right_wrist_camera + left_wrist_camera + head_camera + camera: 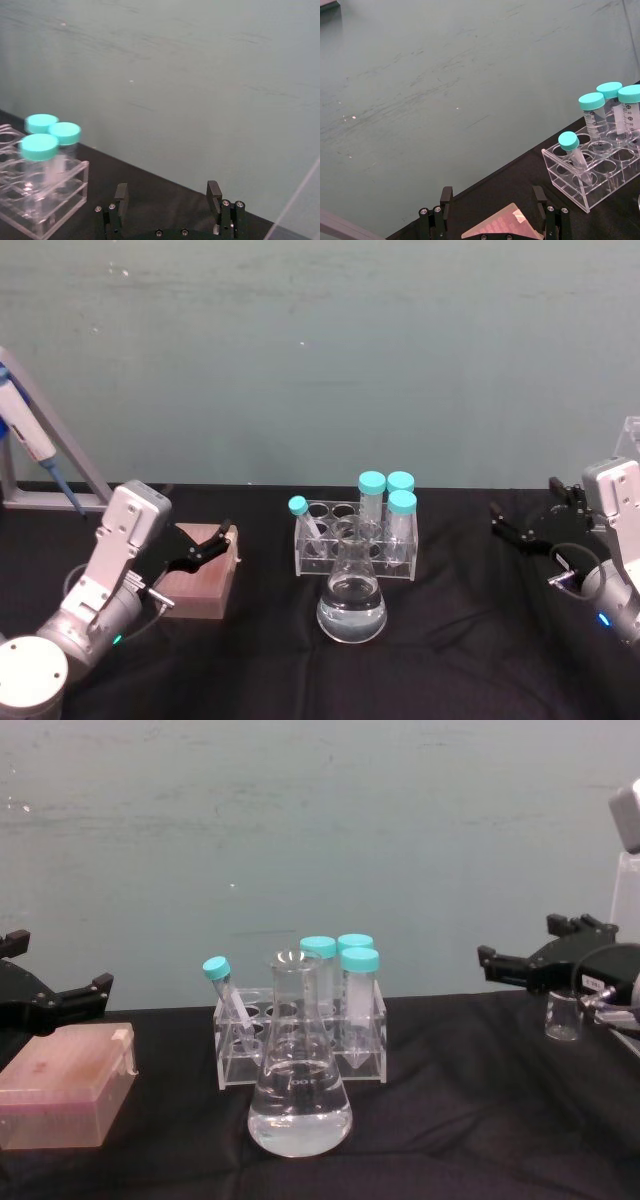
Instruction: Place the experimental apparatus aside using one hand.
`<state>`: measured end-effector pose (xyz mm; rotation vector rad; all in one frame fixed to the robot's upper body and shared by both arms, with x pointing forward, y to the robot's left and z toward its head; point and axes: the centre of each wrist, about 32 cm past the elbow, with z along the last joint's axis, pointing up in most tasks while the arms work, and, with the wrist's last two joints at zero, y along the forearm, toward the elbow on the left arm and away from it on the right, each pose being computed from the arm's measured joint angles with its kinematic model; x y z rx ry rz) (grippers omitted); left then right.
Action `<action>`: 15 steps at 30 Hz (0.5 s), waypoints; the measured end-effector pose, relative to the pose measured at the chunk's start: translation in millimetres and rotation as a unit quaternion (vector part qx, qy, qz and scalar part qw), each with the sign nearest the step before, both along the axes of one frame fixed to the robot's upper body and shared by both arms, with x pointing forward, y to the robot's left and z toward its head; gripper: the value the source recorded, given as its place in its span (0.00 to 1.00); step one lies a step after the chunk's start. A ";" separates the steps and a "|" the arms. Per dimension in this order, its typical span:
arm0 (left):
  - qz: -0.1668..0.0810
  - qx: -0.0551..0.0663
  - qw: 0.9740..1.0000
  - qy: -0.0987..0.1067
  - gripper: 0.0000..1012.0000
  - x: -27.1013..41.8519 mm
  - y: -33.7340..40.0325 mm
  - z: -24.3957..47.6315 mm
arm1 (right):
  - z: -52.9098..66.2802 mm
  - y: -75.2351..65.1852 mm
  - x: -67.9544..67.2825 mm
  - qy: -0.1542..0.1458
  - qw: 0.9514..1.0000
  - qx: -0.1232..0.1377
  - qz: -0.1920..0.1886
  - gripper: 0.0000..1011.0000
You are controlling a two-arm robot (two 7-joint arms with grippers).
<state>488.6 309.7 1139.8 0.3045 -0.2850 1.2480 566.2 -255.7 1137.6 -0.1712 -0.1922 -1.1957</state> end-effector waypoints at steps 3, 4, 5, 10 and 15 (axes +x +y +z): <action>0.000 0.000 1.000 0.000 0.99 0.0 0.0 0.0 | 2.6 -1.8 -3.4 0.006 1.000 0.003 0.019 0.99; 0.000 0.000 1.000 0.000 0.99 0.0 0.0 0.0 | 2.9 -2.1 -4.3 0.008 1.000 0.005 0.024 0.99; 0.000 0.000 1.000 0.000 0.99 0.0 0.0 0.0 | 3.4 -2.7 -5.8 0.011 0.999 0.005 0.033 0.99; 0.000 0.000 1.000 0.000 0.99 0.0 0.0 0.0 | 4.1 -4.6 -10.6 0.023 0.998 0.009 0.059 0.99; 0.000 0.000 1.000 0.000 0.99 0.0 0.0 0.0 | 4.9 -4.5 -12.6 0.032 0.996 0.007 0.082 0.99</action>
